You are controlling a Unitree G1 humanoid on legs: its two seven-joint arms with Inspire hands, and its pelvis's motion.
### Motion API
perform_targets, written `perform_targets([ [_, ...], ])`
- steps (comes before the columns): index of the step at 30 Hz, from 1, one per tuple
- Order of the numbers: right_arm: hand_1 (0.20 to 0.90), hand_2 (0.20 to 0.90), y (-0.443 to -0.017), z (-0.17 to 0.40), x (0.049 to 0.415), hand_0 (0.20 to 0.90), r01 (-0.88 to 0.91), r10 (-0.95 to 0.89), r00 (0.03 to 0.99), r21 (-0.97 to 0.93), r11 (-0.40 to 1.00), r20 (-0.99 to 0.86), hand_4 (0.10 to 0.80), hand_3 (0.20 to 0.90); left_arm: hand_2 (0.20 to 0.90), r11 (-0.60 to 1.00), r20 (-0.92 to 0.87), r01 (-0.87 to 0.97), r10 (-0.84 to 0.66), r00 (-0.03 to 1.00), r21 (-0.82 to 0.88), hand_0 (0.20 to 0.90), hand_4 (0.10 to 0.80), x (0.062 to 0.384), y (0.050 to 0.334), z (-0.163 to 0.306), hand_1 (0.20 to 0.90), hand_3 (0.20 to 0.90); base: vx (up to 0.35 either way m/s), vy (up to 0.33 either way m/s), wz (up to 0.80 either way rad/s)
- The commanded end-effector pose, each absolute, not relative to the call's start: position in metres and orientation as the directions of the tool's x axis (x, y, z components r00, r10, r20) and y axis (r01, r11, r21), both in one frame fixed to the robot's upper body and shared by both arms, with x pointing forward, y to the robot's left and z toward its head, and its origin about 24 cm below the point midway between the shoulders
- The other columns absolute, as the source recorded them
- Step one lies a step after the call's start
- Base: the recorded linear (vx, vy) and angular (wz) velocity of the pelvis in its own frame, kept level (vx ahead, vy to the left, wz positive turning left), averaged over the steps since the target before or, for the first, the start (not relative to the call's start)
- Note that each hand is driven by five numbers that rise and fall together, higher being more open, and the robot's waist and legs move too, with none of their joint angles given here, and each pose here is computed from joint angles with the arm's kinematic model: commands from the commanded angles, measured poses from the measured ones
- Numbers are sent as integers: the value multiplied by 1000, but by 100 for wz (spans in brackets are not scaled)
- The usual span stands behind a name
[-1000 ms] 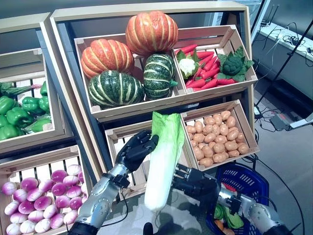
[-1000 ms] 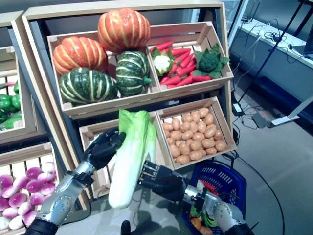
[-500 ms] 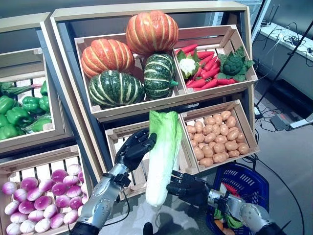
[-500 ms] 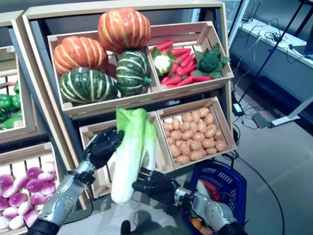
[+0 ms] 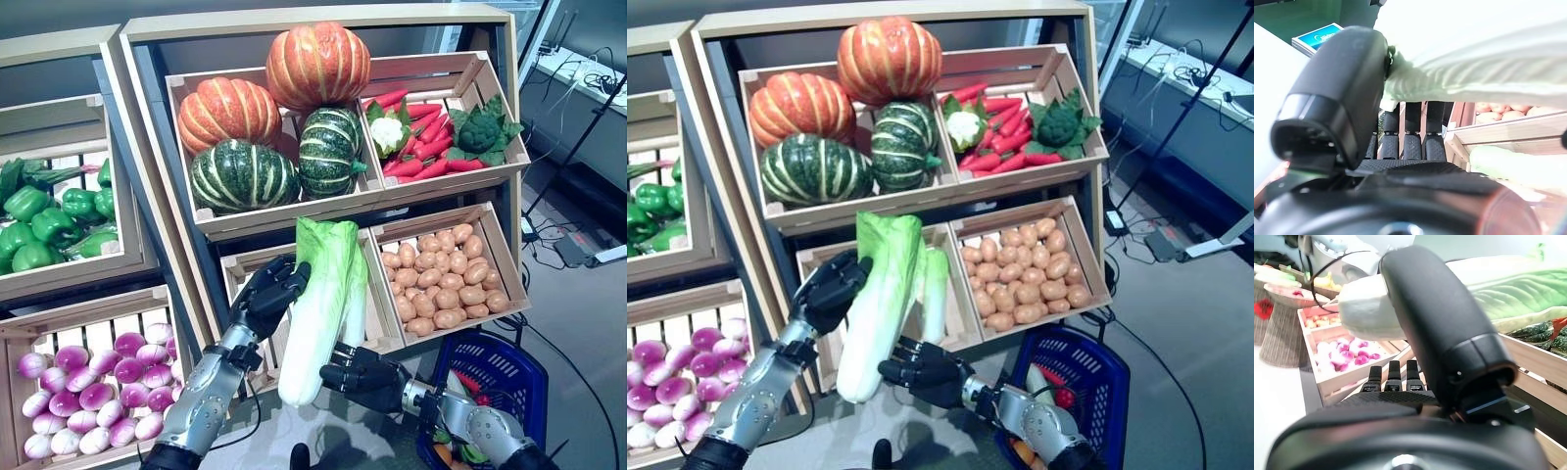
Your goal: Put vegetables into the basket
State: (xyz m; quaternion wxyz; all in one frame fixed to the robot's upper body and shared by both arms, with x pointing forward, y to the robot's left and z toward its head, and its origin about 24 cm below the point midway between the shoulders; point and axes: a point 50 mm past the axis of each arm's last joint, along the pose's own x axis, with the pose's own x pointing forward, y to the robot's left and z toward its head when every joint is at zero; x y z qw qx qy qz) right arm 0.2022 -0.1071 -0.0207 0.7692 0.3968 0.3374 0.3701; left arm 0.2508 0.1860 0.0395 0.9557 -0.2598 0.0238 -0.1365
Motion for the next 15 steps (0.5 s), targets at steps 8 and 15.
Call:
perform_targets([
  [8, 300, 300, -60, 50, 227, 300, -542, 851, 447, 840, 12, 276, 400, 300, 300, 714, 311, 471, -355, 882, -519, 300, 400, 278, 157, 90, 300, 300, 0, 0, 0],
  [15, 300, 300, -59, 52, 228, 300, -551, 842, 447, 834, -5, 301, 400, 300, 300, 702, 299, 470, -363, 883, -535, 300, 400, 278, 155, 86, 300, 300, 0, 0, 0],
])
